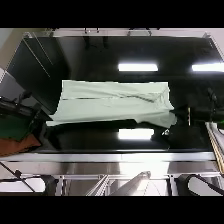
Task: Fold the shirts.
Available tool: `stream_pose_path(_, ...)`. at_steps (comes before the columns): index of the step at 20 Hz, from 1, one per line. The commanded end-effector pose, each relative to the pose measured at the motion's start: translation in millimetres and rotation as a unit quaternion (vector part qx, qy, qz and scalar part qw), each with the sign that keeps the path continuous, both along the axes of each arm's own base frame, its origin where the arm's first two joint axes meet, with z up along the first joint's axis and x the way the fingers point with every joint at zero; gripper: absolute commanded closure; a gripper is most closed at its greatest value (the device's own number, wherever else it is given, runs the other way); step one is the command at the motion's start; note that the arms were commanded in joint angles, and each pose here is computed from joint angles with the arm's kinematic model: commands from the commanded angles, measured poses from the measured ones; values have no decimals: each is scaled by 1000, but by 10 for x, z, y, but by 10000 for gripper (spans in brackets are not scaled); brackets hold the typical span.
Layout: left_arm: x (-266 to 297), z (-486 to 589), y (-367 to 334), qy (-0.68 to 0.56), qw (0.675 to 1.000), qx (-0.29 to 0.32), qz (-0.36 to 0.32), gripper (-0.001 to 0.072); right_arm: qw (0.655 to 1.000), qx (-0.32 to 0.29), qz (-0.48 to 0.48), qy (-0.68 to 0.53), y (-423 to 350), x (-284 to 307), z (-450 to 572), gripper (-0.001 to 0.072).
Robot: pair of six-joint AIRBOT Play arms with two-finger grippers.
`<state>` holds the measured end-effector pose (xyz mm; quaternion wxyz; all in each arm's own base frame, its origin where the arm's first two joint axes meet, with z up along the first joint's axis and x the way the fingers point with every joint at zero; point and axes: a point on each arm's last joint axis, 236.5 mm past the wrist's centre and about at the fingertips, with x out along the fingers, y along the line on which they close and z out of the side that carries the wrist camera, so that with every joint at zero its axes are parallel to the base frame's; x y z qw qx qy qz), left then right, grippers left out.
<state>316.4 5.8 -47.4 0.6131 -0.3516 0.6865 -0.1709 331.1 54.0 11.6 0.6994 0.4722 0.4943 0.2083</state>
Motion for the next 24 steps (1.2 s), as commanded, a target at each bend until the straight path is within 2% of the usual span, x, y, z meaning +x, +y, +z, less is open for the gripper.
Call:
stream_pose_path(1, 491, 340, -86, -78, 996, -40, 22, 684, 996, -44, -12, -73, 1, 514, 76, 695)
stream_pose_path(8, 1722, 515, -365, -155, 988, -8, -11, 684, 994, -72, -6, -82, -9, 1485, -296, 694)
stream_pose_path(13, 1872, -30, -489, -83, 996, -21, -28, 704, 995, -71, 11, -71, 1, 1763, -667, 682)
stream_pose_path(15, 1784, -195, -400, -47, 998, -7, -47, 696, 993, -81, 16, -88, -87, 1786, -635, 446)
stream_pose_path(16, 1769, -173, -344, -43, 998, -8, -55, 630, 991, -81, 21, -100, -168, 1796, -550, 354)
stream_pose_path(17, 1790, -114, -299, -45, 998, -12, -50, 460, 990, -82, 30, -108, -276, 1789, -450, 263)
stream_pose_path(19, 1895, 116, -218, -70, 997, -36, -18, 445, 989, -102, 33, -98, -611, 1749, -341, 148)
stream_pose_path(20, 1940, 241, -177, -84, 995, -54, 2, 445, 990, -118, 20, -75, -794, 1729, -374, 42)
stream_pose_path(22, 1995, 437, -73, -104, 990, -84, 42, 446, 988, -152, 9, -17, -1054, 1584, -594, 26)
stream_pose_path(24, 2014, 639, 3, -121, 985, -108, 62, 450, 986, -159, 30, 44, -1054, 1381, -876, 27)
